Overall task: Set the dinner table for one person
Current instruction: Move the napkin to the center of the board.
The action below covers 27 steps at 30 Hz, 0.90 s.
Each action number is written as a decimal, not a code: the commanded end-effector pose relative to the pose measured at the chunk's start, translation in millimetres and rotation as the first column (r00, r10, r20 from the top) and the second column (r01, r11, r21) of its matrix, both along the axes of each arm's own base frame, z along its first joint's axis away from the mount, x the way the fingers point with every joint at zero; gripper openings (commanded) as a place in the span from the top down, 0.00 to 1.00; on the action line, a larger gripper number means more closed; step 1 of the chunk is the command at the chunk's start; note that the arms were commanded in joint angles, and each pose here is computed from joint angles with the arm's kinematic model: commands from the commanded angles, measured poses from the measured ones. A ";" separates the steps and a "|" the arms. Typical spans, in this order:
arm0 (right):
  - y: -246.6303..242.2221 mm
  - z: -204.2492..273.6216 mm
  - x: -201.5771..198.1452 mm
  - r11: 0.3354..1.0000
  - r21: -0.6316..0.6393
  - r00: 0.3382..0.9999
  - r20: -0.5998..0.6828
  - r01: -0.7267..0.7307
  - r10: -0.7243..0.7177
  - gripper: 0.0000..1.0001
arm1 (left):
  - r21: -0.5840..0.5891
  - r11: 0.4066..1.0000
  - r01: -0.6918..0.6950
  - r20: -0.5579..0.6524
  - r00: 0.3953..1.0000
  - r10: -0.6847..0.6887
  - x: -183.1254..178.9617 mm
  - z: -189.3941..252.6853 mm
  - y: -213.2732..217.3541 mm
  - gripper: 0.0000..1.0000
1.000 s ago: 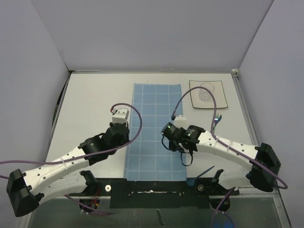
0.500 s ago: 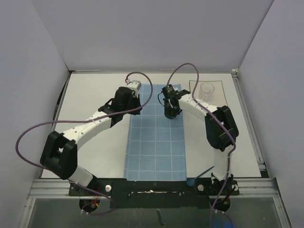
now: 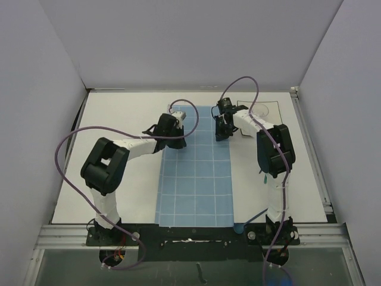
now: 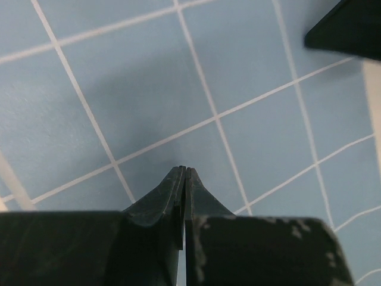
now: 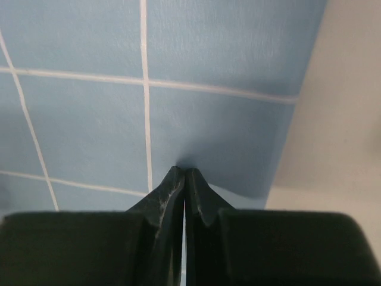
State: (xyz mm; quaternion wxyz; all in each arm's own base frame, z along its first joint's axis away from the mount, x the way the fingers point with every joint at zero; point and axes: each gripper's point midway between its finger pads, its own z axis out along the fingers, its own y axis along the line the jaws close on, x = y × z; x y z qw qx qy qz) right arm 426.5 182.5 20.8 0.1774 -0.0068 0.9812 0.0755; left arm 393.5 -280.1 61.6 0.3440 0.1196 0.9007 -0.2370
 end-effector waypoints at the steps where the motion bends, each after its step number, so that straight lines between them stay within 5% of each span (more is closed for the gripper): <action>1: 10.1 -9.9 15.5 0.998 0.050 0.999 0.000 -0.033 0.033 1.00 | -0.057 0.998 -0.039 -0.078 0.996 0.034 2.0 -38.0 -7.9 1.00; 14: 25.7 -47.0 51.2 0.995 0.084 0.998 -0.040 -0.049 0.053 1.00 | -0.074 0.988 -0.138 -0.191 0.974 0.122 22.6 -84.9 15.9 1.00; 27: 24.4 -69.3 54.8 0.994 0.110 0.997 -0.070 -0.022 0.030 1.00 | -0.070 0.978 -0.197 -0.180 0.967 0.182 65.6 -73.2 65.1 1.00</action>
